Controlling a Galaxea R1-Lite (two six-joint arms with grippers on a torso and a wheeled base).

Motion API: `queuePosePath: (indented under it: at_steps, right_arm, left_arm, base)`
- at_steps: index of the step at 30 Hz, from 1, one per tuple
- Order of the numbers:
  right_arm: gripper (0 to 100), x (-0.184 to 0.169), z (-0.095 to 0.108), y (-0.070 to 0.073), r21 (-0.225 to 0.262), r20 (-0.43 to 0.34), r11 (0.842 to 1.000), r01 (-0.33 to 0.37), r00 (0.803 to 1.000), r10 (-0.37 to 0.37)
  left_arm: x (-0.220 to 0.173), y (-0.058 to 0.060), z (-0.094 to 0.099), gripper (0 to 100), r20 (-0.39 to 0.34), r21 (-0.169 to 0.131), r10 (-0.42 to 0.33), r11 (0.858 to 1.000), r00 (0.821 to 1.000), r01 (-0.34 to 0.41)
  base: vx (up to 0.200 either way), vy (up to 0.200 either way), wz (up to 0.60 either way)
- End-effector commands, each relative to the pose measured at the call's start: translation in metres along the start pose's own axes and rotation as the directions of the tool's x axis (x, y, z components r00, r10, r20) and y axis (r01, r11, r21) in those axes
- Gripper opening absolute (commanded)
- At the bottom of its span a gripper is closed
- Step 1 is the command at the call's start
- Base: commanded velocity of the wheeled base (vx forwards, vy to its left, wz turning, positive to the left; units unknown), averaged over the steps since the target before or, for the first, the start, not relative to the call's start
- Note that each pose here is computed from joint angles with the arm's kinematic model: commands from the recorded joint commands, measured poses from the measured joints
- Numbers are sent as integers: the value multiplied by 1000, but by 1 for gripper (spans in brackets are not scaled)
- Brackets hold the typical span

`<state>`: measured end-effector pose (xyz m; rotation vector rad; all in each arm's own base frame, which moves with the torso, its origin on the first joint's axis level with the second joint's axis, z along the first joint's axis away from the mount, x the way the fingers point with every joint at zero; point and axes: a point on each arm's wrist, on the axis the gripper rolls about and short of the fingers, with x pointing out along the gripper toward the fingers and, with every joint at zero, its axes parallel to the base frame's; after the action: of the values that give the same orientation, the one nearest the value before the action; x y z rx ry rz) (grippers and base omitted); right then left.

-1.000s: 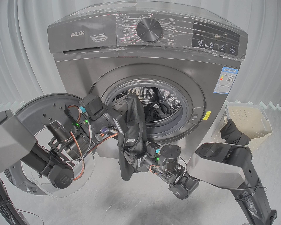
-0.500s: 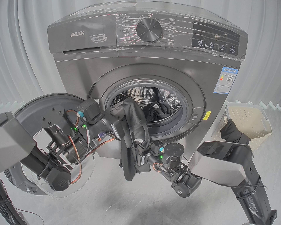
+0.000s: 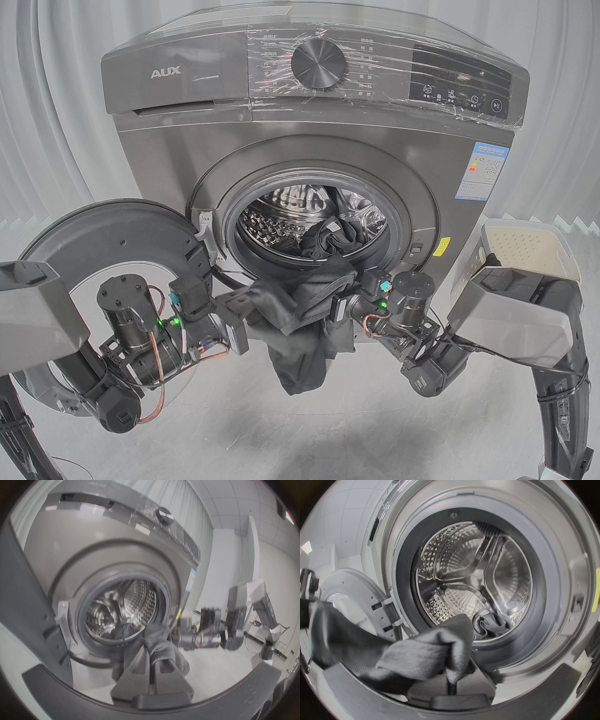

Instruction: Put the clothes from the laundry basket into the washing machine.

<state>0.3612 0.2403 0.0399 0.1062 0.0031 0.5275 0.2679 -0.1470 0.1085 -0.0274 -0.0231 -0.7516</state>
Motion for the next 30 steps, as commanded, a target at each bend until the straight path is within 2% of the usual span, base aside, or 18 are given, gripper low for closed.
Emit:
queuePosePath:
  at_steps: [1,2,3,7,10,14,15,20,24,27,29,30]
  right_arm:
    - [0,-4,41,-7,3,83,1000,17,996,-17]
    - [0,-5,42,-7,3,85,1000,17,996,-17]
    - [0,-6,50,-8,4,105,1000,18,994,-18]
    - [0,-9,62,-6,6,132,1000,13,991,-14]
    - [0,-10,67,-5,5,143,1000,12,990,-13]
    - [0,-11,73,-6,6,159,1000,12,987,-13]
    - [0,-11,73,-5,6,161,1000,12,987,-12]
    - [0,-13,80,-4,6,172,1000,7,985,-8]
    - [0,-14,83,-5,6,179,1000,10,984,-11]
    - [0,-14,83,-5,8,180,1000,9,984,-11]
    - [0,-15,83,-3,8,186,1000,4,983,-6]
    - [0,-15,82,2,9,186,1000,-7,982,5]
  left_arm:
    - [-5,0,-41,0,-157,-20,-17,1000,987,14]
    - [-5,0,-42,0,-158,-20,-17,1000,987,14]
    - [-5,0,-53,0,-197,-23,-22,1000,980,18]
    - [-6,-2,-70,0,-256,-16,-32,999,966,29]
    - [-10,-4,-77,0,-290,1,-38,999,956,40]
    - [-13,-5,-81,0,-312,2,-40,999,949,42]
    - [-13,-4,-82,100,-313,0,-38,999,949,40]
    - [-16,-4,-86,100,-333,-12,-52,999,942,51]
    - [-20,-8,-89,100,-351,-22,-85,996,932,83]
    - [-17,-9,-88,100,-344,-16,-84,996,935,84]
    - [-12,-6,-86,100,-322,-9,-74,997,944,75]
    - [-3,-3,-82,100,-289,0,-68,998,955,71]
  base:
    - [0,0,0]
    - [0,0,0]
    - [0,0,0]
    - [0,0,0]
    - [0,0,0]
    - [0,0,0]
    - [0,0,0]
    - [0,0,0]
    - [0,0,0]
    - [0,0,0]
    - [0,0,0]
    - [0,0,0]
